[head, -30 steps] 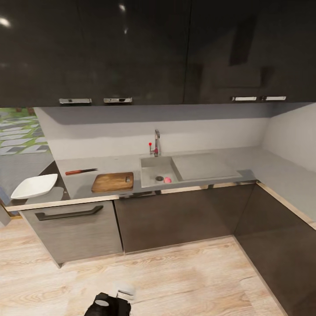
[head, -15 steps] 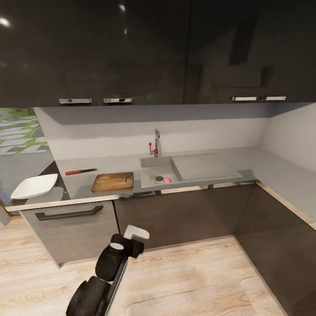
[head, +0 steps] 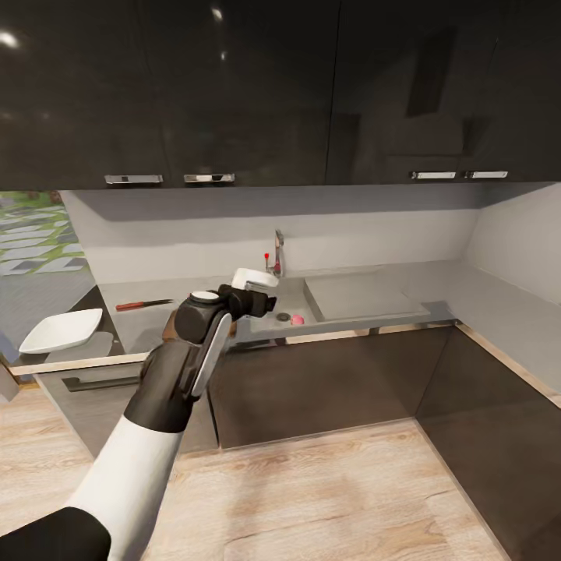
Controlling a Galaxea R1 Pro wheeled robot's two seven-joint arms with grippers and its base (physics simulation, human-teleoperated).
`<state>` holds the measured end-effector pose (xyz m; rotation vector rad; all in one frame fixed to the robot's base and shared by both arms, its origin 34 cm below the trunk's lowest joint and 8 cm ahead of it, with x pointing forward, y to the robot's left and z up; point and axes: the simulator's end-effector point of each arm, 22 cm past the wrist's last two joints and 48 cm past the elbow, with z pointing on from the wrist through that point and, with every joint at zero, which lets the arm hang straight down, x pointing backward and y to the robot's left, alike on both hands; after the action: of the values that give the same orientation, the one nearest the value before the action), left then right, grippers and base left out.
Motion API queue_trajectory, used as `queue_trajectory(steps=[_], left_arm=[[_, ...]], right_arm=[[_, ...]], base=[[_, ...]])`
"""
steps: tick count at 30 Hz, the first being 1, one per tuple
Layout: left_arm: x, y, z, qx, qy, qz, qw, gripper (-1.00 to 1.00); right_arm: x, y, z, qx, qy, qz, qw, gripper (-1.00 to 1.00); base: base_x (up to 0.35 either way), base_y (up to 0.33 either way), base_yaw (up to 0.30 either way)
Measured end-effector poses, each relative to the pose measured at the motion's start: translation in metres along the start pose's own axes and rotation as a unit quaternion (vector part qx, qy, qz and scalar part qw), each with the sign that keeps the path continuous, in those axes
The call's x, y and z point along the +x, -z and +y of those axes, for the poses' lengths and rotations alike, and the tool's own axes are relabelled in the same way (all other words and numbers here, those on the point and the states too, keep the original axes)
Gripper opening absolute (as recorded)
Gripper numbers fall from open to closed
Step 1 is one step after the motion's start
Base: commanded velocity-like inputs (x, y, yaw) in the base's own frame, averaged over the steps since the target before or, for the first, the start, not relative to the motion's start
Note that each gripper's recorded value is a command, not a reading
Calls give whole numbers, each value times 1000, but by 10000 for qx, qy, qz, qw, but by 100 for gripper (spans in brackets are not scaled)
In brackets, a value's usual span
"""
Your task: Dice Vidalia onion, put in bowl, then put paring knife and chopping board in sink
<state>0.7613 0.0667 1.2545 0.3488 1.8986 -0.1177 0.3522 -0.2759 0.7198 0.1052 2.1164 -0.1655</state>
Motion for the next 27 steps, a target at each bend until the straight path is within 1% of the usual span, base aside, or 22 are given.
queue_trajectory(steps=[2,3,5,6,8,9,10,11,13,15,16,19,21,22,23,27], left_arm=[[-13,-9,3,8,-30,36,10000,100],[-18,-18,6,-19,-66,123,9999,100],[-21,-27,12,-74,-102,245,9996,100],[-24,-36,19,-163,-146,372,9991,100],[-30,-44,28,-281,-192,492,9982,100],[-34,-51,38,-420,-243,619,9969,100],[-36,-55,44,-487,-263,692,9961,100],[-36,-62,54,-617,-299,864,9939,100],[-35,-69,65,-724,-303,1090,9909,100],[-40,-73,68,-693,-216,1186,9903,100],[-47,-72,65,-602,-117,1157,9914,100],[-60,-69,59,-440,30,1029,9937,100],[-71,-65,56,-366,80,910,9951,100],[-88,-58,53,-293,102,706,9970,100],[-93,-56,52,-276,101,636,9975,100],[-99,-52,59,-295,99,546,9980,100]], right_arm=[[0,0,0,1,1,0,10000,100],[0,0,0,1,2,1,10000,100],[0,0,0,0,3,0,10000,100],[0,0,0,0,3,0,10000,100],[0,0,0,0,4,-1,10000,100],[0,0,0,1,3,0,10000,100],[0,0,0,1,3,-1,10000,100],[0,0,0,0,4,0,10000,100],[0,0,0,0,4,0,10000,100],[0,0,0,0,4,-1,10000,100],[0,0,0,0,4,-2,10000,100],[0,0,0,0,4,-2,10000,100],[0,0,0,0,4,-2,10000,100],[0,0,-1,4,4,-3,10000,100],[0,0,-1,5,4,-2,10000,100],[0,0,-3,59,-25,3,10000,100]], base=[[0,0,0],[0,0,0],[0,0,0],[0,0,0],[0,0,0],[0,0,0],[0,0,0],[0,0,0],[0,0,0],[0,0,0],[0,0,0],[0,0,0],[0,0,0],[0,0,0],[0,0,0],[0,0,0]])
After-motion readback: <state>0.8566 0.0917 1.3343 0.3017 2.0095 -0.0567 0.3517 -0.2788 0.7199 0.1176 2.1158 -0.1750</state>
